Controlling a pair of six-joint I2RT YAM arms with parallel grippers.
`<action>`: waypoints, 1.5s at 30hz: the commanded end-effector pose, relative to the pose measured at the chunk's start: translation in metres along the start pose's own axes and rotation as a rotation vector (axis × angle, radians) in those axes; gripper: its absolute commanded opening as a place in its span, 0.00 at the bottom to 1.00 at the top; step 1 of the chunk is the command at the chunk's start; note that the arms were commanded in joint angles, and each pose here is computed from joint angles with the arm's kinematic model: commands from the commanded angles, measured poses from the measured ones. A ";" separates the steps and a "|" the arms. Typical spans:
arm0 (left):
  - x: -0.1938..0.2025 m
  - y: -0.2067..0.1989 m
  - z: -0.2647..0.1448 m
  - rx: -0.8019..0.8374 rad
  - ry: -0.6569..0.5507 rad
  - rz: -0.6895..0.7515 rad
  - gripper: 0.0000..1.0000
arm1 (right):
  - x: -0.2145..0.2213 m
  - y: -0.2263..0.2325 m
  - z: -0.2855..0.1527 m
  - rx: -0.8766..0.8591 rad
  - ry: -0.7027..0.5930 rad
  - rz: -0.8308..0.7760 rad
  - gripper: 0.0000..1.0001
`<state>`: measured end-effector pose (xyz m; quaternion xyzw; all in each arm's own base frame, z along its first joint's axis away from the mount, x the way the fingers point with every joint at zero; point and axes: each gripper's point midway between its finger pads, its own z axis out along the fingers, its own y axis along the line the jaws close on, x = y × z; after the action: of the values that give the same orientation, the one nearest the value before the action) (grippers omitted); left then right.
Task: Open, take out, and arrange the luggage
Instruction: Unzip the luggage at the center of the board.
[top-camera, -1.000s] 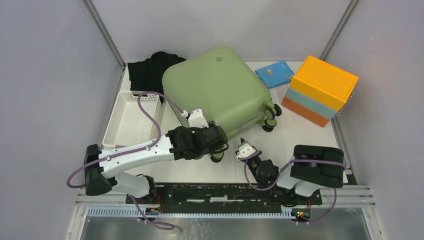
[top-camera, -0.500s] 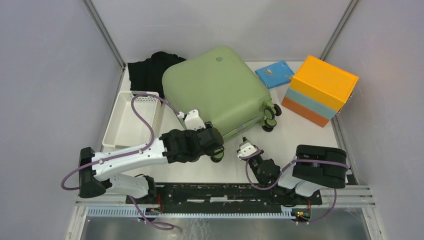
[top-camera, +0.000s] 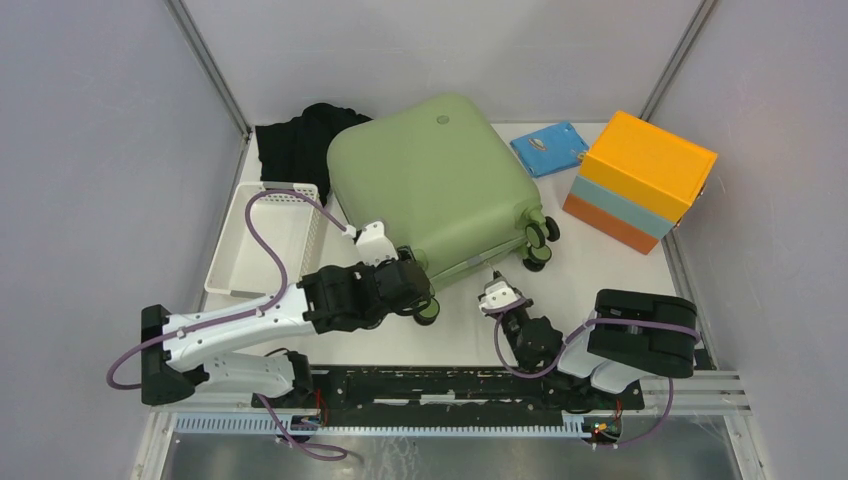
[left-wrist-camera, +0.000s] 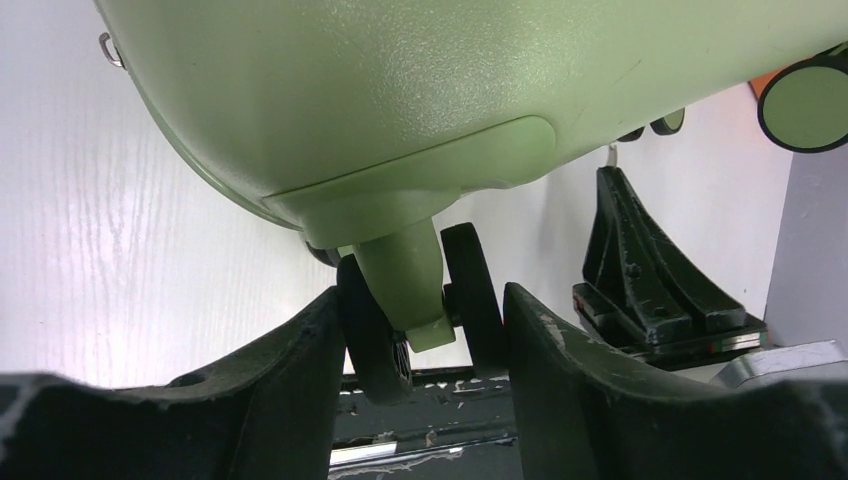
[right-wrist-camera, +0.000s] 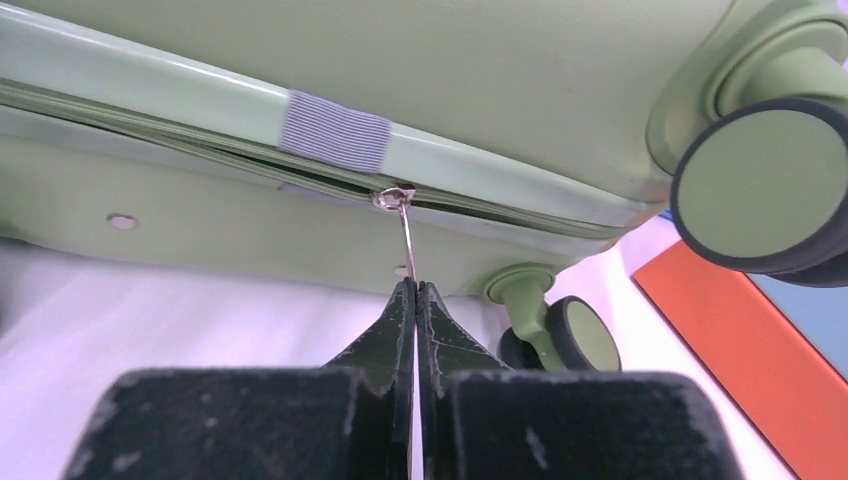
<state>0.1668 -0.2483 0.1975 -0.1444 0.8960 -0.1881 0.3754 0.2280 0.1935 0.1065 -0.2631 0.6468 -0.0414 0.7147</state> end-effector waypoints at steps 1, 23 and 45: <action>-0.042 0.015 -0.009 -0.021 -0.163 0.096 0.17 | -0.007 -0.070 -0.019 0.270 -0.049 0.230 0.00; -0.052 0.050 -0.013 -0.070 -0.183 0.160 0.17 | 0.013 -0.091 -0.034 0.335 0.006 0.222 0.00; -0.054 0.047 -0.016 -0.040 -0.180 0.194 0.17 | 0.024 -0.097 -0.041 0.369 0.042 0.226 0.00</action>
<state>0.1740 -0.1994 0.2002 -0.1026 0.8903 -0.1516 0.4169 0.2347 0.1539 0.1109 -0.1866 0.6698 -0.0943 0.7125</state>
